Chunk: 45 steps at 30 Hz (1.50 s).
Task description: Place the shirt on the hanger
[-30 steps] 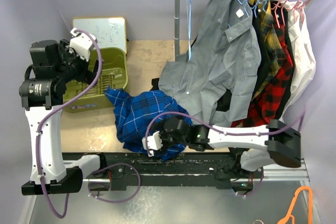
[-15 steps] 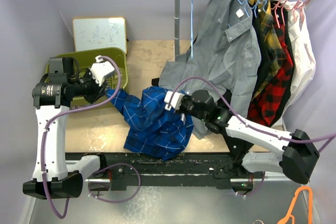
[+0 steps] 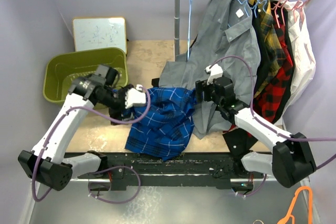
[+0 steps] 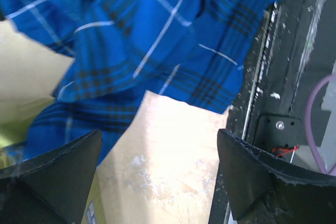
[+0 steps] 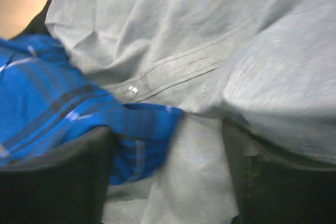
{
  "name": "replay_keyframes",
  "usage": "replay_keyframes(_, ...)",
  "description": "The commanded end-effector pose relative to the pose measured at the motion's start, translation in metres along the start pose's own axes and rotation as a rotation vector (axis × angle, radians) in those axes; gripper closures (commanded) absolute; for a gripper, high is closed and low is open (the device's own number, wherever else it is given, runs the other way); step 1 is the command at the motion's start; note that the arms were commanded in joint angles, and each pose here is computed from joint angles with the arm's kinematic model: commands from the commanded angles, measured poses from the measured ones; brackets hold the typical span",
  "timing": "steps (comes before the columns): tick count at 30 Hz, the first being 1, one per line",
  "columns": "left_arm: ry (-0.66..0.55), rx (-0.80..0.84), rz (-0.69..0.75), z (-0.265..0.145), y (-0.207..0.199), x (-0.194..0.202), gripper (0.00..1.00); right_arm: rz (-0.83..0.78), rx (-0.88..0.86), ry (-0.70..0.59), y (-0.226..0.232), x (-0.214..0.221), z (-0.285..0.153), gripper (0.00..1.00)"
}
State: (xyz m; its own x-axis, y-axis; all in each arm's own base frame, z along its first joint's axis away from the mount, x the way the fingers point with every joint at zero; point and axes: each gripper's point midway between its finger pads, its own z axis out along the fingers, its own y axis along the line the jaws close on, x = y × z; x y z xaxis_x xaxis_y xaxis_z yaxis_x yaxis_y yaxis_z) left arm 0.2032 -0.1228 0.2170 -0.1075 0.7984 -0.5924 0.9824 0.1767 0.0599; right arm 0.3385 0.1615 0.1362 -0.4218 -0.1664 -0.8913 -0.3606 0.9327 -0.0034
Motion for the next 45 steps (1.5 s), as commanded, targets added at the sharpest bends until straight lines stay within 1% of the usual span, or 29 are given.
replay_keyframes(1,0.078,-0.030,0.133,0.012,-0.019,0.012,0.05,0.218,-0.054,-0.253,0.003,-0.083,-0.023,0.01)
replay_keyframes(4,0.128,-0.039,0.169,0.026,-0.021,0.022,0.02,0.115,-0.134,-0.423,0.012,-0.119,-0.057,0.00)
replay_keyframes(5,0.128,-0.058,0.185,0.030,-0.018,0.022,0.01,0.042,-0.156,-0.500,0.014,-0.131,-0.072,0.00)
replay_keyframes(6,0.122,-0.078,0.204,0.033,-0.016,0.020,0.00,-0.039,-0.218,-0.572,0.025,-0.139,-0.087,0.00)
replay_keyframes(7,0.112,-0.096,0.231,0.036,-0.014,0.017,0.01,-0.122,-0.300,-0.607,0.039,-0.138,-0.098,0.00)
replay_keyframes(9,0.101,-0.100,0.275,0.045,-0.017,0.012,0.01,-0.311,-0.486,-0.580,0.071,-0.121,-0.115,0.00)
replay_keyframes(10,0.110,-0.084,0.290,0.050,-0.019,0.012,0.01,-0.399,-0.554,-0.562,0.086,-0.110,-0.123,0.00)
replay_keyframes(11,0.120,-0.072,0.304,0.056,-0.022,0.013,0.01,-0.484,-0.585,-0.544,0.095,-0.099,-0.129,0.00)
replay_keyframes(12,0.133,-0.058,0.329,0.063,-0.026,0.013,0.00,-0.559,-0.578,-0.531,0.100,-0.092,-0.134,0.00)
replay_keyframes(14,0.161,-0.049,0.374,0.075,-0.031,0.018,0.01,-0.669,-0.469,-0.474,0.089,-0.082,-0.129,0.00)
replay_keyframes(15,0.178,-0.040,0.388,0.080,-0.033,0.023,0.02,-0.713,-0.444,-0.434,0.083,-0.075,-0.127,0.00)
replay_keyframes(16,0.192,-0.029,0.399,0.084,-0.035,0.026,0.02,-0.748,-0.455,-0.395,0.082,-0.067,-0.128,0.00)
replay_keyframes(17,0.205,-0.013,0.407,0.087,-0.038,0.031,0.03,-0.773,-0.488,-0.368,0.085,-0.061,-0.131,0.00)
replay_keyframes(20,0.231,0.015,0.418,0.087,-0.046,0.042,0.04,-0.810,-0.688,-0.250,0.109,-0.032,-0.145,0.01)
replay_keyframes(22,0.249,0.011,0.428,0.085,-0.048,0.049,0.04,-0.848,-0.769,-0.170,0.124,-0.013,-0.152,0.01)
replay_keyframes(25,0.264,-0.036,0.434,0.086,-0.042,0.056,0.05,-0.924,-0.795,-0.080,0.134,0.011,-0.150,0.02)
replay_keyframes(29,0.234,-0.096,0.421,0.097,-0.031,0.051,0.08,-0.936,-0.834,-0.066,0.145,0.022,-0.141,0.04)
replay_keyframes(32,0.216,-0.107,0.414,0.106,-0.025,0.045,0.13,-0.946,-0.856,-0.034,0.153,0.031,-0.135,0.05)
replay_keyframes(35,0.213,-0.117,0.428,0.113,-0.020,0.044,0.17,-0.982,-0.821,0.004,0.151,0.042,-0.124,0.08)
replay_keyframes(39,0.217,-0.113,0.441,0.123,-0.019,0.049,0.31,-1.006,-0.789,0.016,0.152,0.049,-0.112,0.13)
replay_keyframes(42,0.218,-0.100,0.440,0.128,-0.022,0.053,0.38,-1.016,-0.771,0.001,0.153,0.052,-0.107,0.14)
replay_keyframes(43,0.219,-0.097,0.439,0.129,-0.022,0.054,0.42,-1.023,-0.751,0.001,0.151,0.052,-0.104,0.15)
replay_keyframes(45,0.219,-0.096,0.436,0.130,-0.023,0.055,0.53,-1.045,-0.698,-0.005,0.145,0.051,-0.095,0.20)
